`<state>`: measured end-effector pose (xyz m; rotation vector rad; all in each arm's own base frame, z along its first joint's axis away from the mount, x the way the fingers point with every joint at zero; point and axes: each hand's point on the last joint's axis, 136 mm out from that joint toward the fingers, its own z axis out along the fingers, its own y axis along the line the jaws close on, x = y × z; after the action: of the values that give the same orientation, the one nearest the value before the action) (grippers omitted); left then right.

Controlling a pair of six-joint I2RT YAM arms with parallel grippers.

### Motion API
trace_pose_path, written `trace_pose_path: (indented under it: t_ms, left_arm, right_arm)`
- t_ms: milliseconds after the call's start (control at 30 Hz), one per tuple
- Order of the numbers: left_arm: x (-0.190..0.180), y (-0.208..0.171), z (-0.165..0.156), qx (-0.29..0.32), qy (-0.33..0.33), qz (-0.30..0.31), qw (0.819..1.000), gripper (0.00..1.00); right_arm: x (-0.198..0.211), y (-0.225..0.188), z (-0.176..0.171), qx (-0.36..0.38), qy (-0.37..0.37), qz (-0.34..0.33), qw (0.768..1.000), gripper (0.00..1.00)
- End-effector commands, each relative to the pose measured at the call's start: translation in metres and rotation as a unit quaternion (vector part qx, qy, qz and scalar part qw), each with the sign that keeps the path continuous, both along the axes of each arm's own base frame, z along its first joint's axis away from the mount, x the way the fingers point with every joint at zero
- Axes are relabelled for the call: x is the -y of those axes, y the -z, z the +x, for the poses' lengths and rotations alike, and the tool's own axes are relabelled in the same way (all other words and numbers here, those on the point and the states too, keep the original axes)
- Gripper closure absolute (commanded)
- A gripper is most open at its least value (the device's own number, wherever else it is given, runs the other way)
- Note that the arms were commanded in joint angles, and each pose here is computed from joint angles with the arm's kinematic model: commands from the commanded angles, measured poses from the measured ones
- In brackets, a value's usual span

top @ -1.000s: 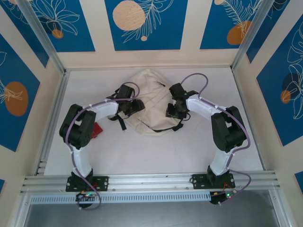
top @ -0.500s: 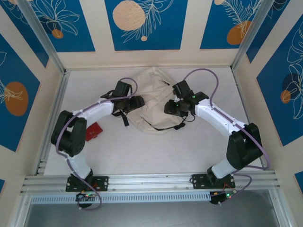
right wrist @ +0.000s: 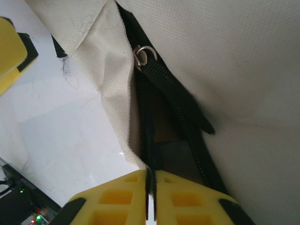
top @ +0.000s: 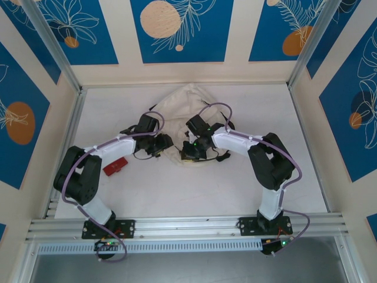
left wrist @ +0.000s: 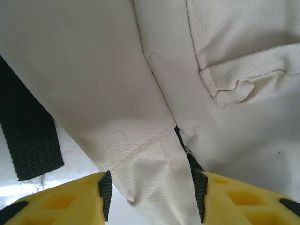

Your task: Pack books, pencil case, and school supplies into a backpack

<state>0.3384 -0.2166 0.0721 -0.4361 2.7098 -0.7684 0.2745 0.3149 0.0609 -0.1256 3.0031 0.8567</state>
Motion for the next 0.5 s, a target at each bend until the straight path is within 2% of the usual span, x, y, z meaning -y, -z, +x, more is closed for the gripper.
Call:
trace_pose_path:
  t_ms: [0, 167, 233, 467]
  left_arm:
    - [0.012, -0.001, 0.001, -0.002, 0.005, -0.031, 1.0, 0.49]
    - [0.016, 0.007, 0.002, -0.012, 0.008, -0.035, 0.999, 0.5]
    - [0.02, 0.01, 0.002, -0.015, 0.015, -0.038, 0.999, 0.53]
    - [0.028, 0.02, -0.006, -0.034, 0.039, -0.03, 0.998, 0.59]
  right_arm:
    - [-0.019, -0.012, -0.007, -0.008, -0.016, 0.042, 0.999, 0.89]
    - [-0.013, 0.013, -0.024, -0.037, -0.016, 0.025, 0.999, 0.91]
    - [-0.008, 0.025, -0.028, -0.044, -0.016, 0.01, 0.999, 0.91]
    - [-0.004, 0.041, -0.029, -0.048, -0.018, -0.006, 0.999, 0.92]
